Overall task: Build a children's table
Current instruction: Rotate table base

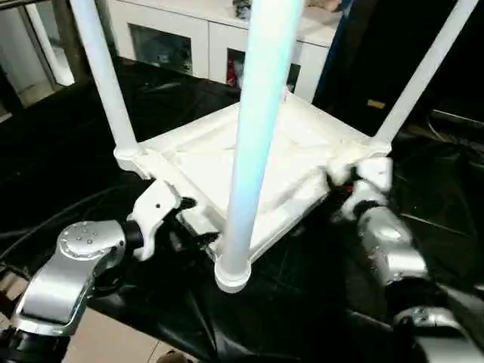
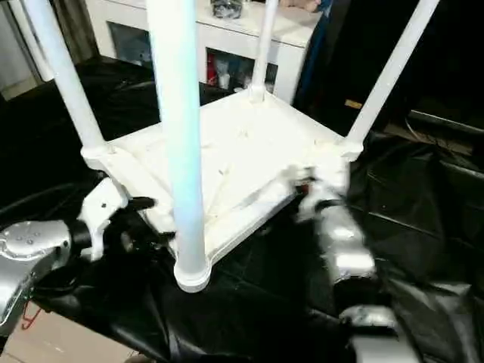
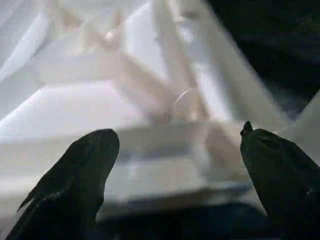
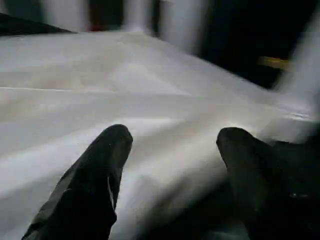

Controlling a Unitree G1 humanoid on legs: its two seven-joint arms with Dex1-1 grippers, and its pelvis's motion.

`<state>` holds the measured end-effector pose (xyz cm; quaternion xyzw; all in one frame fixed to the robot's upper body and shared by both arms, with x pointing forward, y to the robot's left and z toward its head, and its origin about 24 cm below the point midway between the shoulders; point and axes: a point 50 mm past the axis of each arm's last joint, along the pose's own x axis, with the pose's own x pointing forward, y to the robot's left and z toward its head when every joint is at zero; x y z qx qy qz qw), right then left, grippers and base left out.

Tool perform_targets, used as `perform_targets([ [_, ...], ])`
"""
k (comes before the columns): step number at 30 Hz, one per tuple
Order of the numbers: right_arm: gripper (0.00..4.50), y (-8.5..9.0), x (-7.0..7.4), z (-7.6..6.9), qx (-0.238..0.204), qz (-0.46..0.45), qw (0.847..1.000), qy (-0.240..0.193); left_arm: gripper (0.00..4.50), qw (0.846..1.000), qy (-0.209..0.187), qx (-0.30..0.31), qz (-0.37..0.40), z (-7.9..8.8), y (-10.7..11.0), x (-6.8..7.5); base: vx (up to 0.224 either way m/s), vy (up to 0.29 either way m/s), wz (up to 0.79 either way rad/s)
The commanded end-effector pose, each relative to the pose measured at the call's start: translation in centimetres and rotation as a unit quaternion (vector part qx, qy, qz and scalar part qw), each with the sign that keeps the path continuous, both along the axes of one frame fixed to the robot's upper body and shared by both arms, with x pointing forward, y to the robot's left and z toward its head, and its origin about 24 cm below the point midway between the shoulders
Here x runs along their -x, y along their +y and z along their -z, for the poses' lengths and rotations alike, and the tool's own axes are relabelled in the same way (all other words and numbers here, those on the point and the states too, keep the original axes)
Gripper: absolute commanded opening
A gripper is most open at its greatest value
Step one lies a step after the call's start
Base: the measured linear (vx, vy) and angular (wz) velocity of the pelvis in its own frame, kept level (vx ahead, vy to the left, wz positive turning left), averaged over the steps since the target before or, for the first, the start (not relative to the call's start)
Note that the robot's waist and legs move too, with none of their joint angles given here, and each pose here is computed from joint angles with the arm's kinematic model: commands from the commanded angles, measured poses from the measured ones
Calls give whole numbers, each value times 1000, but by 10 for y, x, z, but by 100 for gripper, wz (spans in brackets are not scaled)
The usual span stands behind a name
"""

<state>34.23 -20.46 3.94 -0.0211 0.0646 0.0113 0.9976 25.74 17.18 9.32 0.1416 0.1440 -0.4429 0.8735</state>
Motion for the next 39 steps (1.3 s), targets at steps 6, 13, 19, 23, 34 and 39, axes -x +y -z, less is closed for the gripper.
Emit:
perform_targets([
  [6, 316, -18, 0, 10, 56, 73, 995, 37, 444, 992, -27, 106, 56, -21, -24, -2, 0, 0, 0],
  [13, 316, 16, -1, 28, 34, -15, 996, 86, 444, 985, -12, 128, 112, -18, -45, 4, 0, 0, 0],
  [19, 316, 44, -6, 29, 27, -53, 994, 92, 444, 986, -32, 130, 98, -24, -71, -7, 0, 0, 0],
  [23, 316, 55, -10, 27, 23, -59, 994, 92, 444, 984, -45, 139, 100, -28, -84, -10, 0, 0, 0],
  [34, 316, 74, -13, 21, -15, -120, 991, 59, 444, 987, -76, 138, 40, -29, -86, -22, 0, 0, 0],
  [39, 316, 67, -16, 18, -10, -92, 994, 56, 444, 983, -83, 165, -3, -28, -73, -30, 0, 0, 0],
])
